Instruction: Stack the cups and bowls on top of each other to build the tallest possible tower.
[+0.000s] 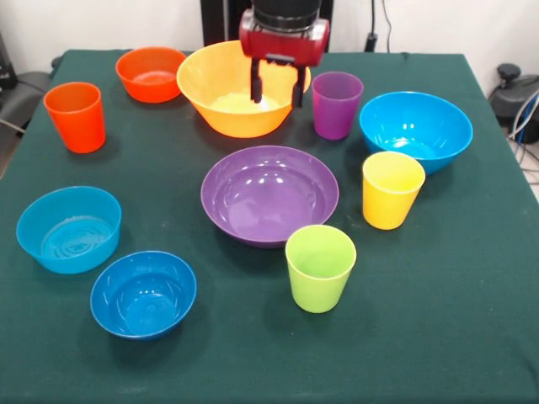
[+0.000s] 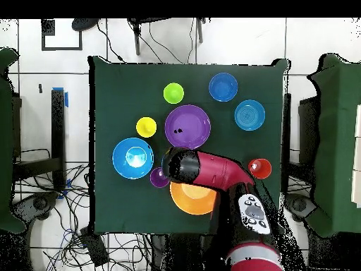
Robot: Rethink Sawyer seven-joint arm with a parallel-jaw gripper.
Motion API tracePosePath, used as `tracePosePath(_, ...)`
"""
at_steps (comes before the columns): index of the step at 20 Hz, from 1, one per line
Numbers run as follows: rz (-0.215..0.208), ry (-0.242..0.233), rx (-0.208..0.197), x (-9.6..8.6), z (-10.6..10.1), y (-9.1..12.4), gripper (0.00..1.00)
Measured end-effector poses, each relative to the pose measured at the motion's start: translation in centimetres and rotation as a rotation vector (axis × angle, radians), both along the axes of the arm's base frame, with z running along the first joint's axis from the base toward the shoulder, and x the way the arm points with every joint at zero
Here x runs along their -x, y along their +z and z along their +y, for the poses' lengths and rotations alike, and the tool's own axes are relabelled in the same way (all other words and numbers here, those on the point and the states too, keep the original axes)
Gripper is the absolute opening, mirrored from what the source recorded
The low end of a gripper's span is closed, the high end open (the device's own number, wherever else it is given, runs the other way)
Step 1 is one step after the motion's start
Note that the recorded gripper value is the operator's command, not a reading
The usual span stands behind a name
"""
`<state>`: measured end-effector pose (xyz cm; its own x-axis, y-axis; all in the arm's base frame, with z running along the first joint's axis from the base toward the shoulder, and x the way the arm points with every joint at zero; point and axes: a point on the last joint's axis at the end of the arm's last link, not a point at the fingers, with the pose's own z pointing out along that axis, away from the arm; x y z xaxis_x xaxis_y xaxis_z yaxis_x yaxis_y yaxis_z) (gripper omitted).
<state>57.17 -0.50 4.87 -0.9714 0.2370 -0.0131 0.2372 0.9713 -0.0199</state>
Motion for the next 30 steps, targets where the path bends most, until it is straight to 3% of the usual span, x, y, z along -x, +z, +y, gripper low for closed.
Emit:
tracePosePath(7, 0.016, -0.018, -0.005, -0.1, -1.1, -1.6, 1.0)
tracePosePath(30, 0.019, -0.025, -0.01, -0.3, -1.5, -2.2, 1.0)
